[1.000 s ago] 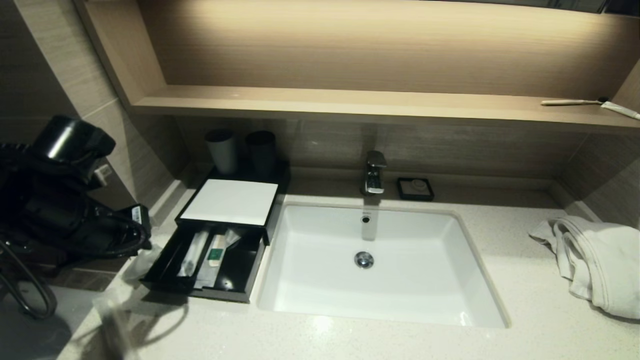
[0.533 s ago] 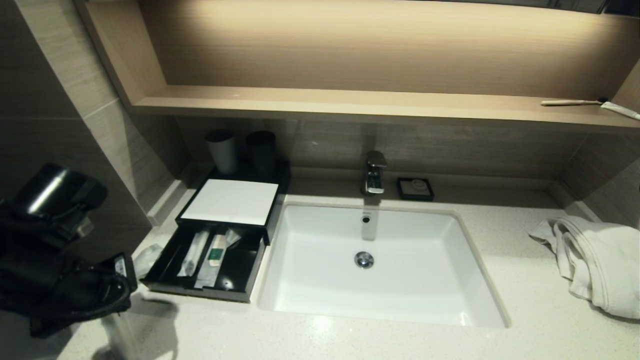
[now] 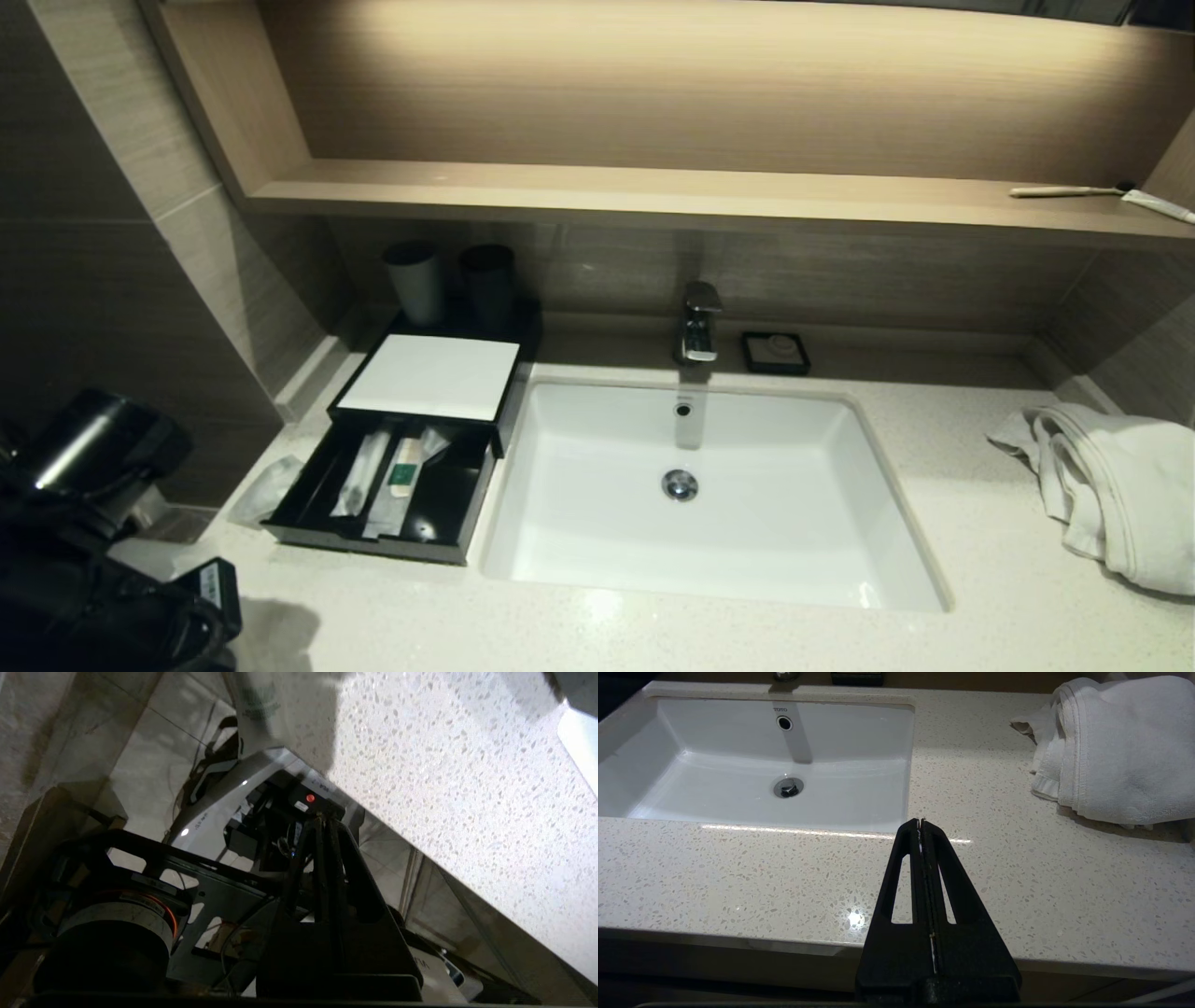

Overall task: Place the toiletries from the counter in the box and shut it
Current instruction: Pick up the bathroom toiletry

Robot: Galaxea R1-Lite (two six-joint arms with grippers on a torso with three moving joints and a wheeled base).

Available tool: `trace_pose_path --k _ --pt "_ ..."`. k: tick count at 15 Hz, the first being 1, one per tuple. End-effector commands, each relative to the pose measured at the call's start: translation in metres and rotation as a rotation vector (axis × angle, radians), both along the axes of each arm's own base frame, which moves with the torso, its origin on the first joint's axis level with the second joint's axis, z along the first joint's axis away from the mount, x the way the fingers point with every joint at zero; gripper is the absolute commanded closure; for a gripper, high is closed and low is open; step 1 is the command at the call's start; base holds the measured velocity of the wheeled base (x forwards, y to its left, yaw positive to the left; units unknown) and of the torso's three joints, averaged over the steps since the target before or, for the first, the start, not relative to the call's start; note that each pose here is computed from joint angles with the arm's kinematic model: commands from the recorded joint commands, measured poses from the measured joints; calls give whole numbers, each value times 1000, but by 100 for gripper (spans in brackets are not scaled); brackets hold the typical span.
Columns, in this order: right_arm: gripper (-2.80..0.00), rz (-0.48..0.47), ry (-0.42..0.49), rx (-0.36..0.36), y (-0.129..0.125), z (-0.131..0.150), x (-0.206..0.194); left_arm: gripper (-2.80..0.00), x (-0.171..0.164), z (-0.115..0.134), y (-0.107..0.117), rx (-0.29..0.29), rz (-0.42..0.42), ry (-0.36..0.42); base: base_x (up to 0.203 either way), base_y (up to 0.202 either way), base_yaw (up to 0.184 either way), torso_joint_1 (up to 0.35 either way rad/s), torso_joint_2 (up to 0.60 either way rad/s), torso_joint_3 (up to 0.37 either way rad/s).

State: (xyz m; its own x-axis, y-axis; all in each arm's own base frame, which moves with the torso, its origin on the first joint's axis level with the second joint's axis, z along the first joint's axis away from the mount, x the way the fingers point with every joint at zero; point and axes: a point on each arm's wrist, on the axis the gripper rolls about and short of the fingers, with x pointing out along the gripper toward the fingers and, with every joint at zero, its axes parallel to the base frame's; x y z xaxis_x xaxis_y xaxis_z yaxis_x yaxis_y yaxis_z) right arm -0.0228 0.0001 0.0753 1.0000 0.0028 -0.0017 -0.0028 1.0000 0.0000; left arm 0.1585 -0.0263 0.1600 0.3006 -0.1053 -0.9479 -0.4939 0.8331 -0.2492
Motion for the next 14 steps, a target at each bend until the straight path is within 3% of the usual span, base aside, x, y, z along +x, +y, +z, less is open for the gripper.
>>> trace_pose_path --k 1,3,7,10,14 --pt "0 0 0 0 0 0 0 0 -7 -4 1 -32 7 25 0 0 0 0 0 0" --pt "0 0 0 0 0 0 0 0 -12 -13 1 -60 14 70 0 0 0 0 0 0" --pt "0 0 0 0 0 0 0 0 -20 -29 9 -44 57 128 0 0 0 0 0 0" --pt "0 0 0 0 0 0 0 0 -21 -37 13 -43 76 85 0 0 0 0 0 0" --pt "0 0 0 0 0 0 0 0 -25 -50 15 -32 88 99 0 0 0 0 0 0"
